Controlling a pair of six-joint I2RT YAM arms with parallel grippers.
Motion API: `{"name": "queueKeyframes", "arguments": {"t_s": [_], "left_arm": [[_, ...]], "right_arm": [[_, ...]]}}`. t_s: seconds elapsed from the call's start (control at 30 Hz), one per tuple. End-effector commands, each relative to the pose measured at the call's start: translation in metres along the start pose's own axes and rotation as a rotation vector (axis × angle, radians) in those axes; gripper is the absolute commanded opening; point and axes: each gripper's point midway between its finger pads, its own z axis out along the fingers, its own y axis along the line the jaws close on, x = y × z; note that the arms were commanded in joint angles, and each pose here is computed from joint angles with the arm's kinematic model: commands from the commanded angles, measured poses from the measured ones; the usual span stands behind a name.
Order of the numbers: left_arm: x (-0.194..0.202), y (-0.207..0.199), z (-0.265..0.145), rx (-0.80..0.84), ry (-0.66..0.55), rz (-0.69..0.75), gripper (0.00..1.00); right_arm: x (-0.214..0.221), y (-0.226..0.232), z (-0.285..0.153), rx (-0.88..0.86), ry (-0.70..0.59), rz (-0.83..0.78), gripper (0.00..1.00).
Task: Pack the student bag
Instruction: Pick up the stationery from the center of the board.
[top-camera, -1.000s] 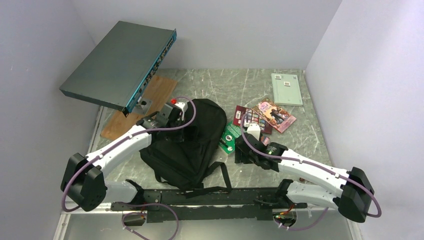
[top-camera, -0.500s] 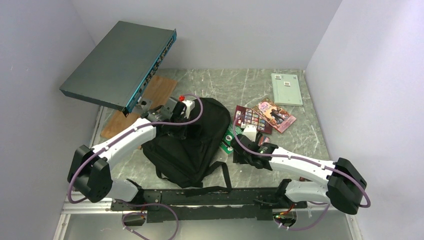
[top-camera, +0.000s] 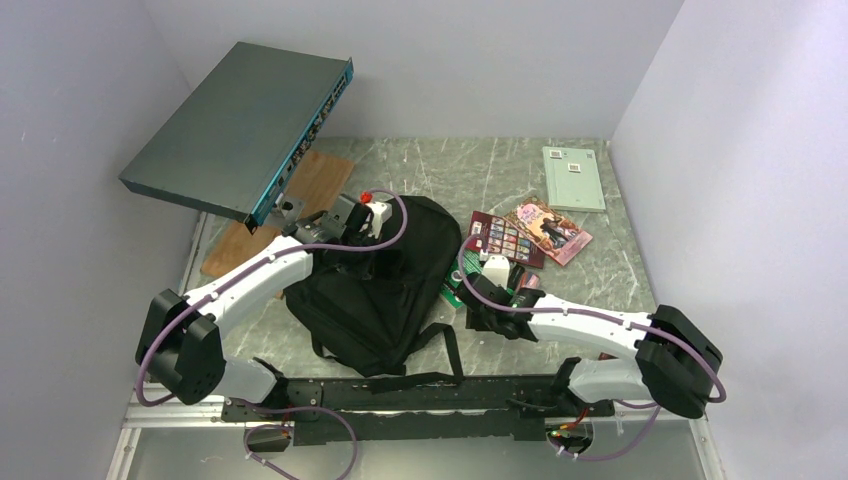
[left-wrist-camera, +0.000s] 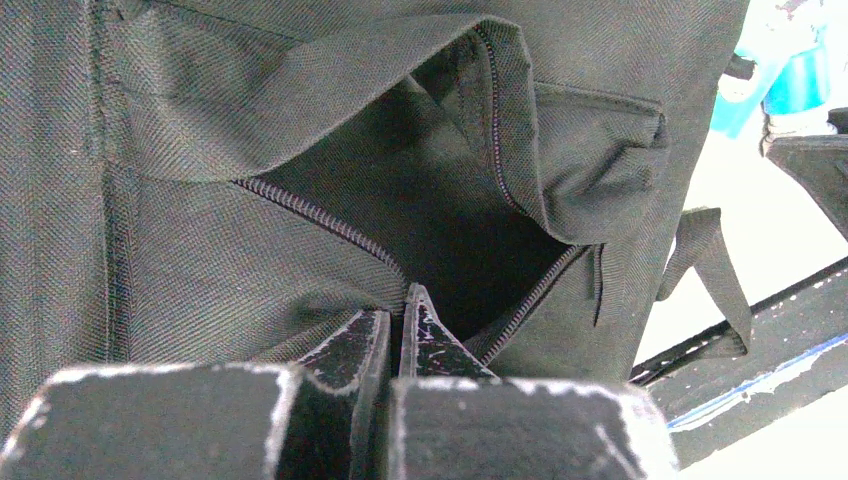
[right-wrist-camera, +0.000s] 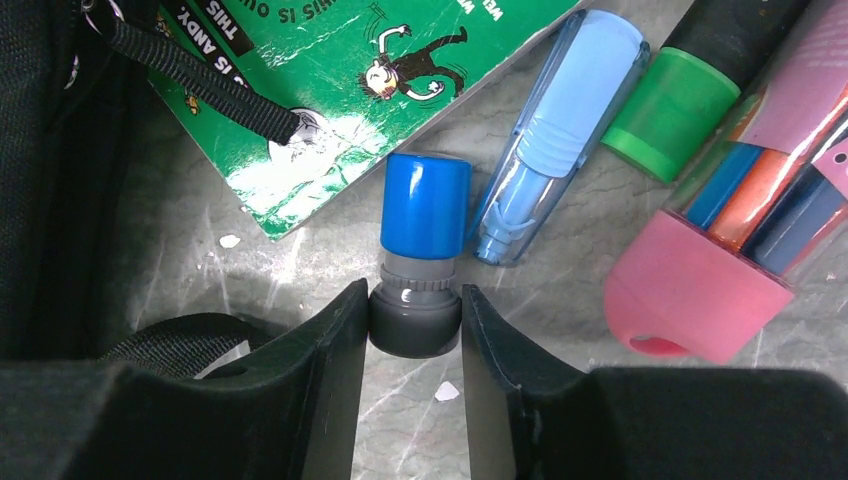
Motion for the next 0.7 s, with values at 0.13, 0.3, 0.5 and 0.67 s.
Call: {"name": "queueKeyframes", "arguments": {"t_s": [0.13, 0.3, 0.5, 0.67], "left_arm": [[-0.009, -0.012, -0.005, 0.055, -0.034, 0.028, 0.00], [-0.011, -0.012, -0.006, 0.057, -0.046, 0.025, 0.00], [-0.012, -0.013, -0.006, 0.066, -0.056, 0.028, 0.00], [-0.014, -0.016, -0.008, 0.082, -0.071, 0.030, 0.00]], "right_arm": [[-0.008, -0.002, -0.001, 0.033, -0.056, -0.016, 0.18], [-0.029, -0.002, -0.020, -0.002, -0.142, -0.019, 0.00], [-0.060, 0.012, -0.050, -0.131, -0.270, -0.017, 0.00], [-0.091, 0.048, -0.067, -0.327, -0.382, -0.090, 0.00]]}}
